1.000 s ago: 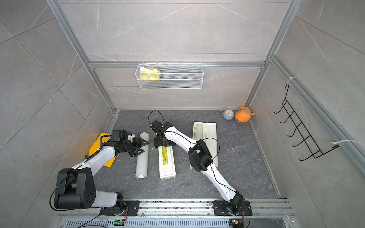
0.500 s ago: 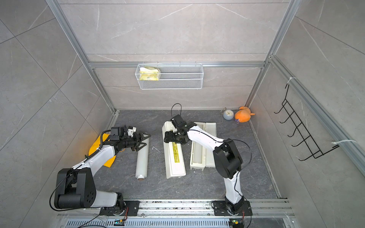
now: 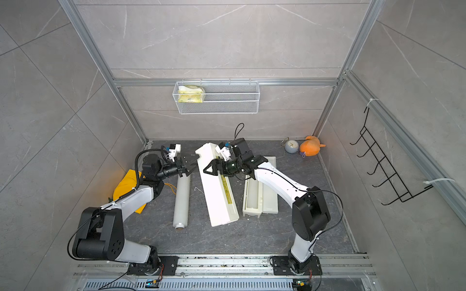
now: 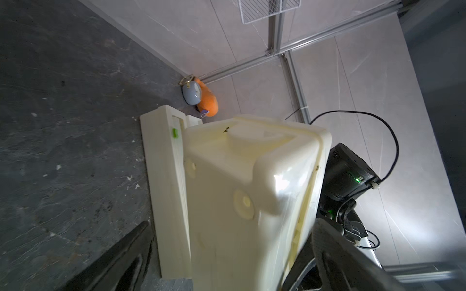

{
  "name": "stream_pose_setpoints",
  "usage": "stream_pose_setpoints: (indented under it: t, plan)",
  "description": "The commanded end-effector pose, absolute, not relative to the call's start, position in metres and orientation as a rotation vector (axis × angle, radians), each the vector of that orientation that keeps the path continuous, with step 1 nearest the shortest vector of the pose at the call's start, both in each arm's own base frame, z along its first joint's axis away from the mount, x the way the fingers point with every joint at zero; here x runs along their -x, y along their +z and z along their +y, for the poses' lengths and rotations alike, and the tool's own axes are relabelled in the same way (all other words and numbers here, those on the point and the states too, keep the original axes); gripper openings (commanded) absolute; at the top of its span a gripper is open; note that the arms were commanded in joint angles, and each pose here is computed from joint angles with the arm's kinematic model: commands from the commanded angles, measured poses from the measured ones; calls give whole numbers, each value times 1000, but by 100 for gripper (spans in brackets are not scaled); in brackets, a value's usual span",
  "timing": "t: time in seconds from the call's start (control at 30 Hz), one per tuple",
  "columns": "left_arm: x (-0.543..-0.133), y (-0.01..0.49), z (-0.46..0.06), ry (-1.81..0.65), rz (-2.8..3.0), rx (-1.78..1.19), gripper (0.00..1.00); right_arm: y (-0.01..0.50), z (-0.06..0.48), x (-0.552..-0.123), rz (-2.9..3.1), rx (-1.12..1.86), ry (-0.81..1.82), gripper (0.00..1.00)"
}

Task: Put plastic wrap rolls into dispensers
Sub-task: Open the lid of the plastic wrap cutting box.

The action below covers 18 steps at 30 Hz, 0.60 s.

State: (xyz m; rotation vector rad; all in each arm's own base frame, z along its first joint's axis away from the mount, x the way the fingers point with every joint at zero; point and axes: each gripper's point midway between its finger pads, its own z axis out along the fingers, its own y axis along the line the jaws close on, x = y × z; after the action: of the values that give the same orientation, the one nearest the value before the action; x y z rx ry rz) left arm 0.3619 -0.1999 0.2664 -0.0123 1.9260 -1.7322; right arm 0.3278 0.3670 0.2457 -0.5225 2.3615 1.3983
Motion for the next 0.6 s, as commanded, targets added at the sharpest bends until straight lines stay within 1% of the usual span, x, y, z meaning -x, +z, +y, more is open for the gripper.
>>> stream_pose_setpoints:
  t: [0.0, 0.27, 0.37, 0.57]
  plan:
    - [-351, 318, -214, -1778, 1770, -218, 100, 287, 372, -312, 2230, 597, 1555, 87]
    - [-357, 319, -222, -1783, 1770, -204, 99, 296, 372, -304, 2192, 617, 1618, 86]
    - [-355, 325, -222, -1799, 1736, -212, 97, 300, 372, -303, 2177, 621, 1636, 86]
    - [-359, 326, -223, -1805, 1735, -217, 100, 306, 375, -298, 2144, 654, 1685, 86]
